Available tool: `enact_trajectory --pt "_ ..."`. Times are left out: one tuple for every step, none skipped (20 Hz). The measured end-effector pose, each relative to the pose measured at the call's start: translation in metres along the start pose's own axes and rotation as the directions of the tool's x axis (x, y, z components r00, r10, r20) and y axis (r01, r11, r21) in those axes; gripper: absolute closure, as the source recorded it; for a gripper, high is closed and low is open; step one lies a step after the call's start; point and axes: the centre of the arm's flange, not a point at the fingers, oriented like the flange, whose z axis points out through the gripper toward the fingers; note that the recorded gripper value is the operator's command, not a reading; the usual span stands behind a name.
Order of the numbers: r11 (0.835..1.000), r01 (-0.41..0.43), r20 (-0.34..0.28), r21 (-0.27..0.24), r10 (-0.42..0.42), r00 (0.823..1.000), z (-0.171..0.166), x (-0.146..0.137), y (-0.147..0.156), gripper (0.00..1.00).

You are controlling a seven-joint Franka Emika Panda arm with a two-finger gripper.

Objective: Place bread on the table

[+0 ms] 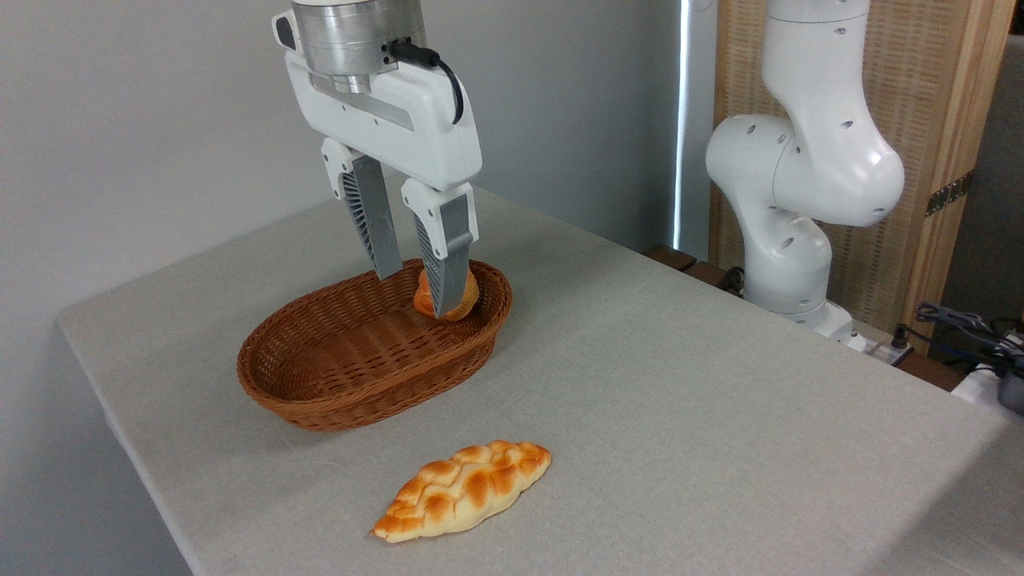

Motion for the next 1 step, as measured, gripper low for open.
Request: enact_trajectory --pt "1.0 0.0 0.0 0.0 0.0 1.0 0.0002 0.0001 -0.0001 0.0"
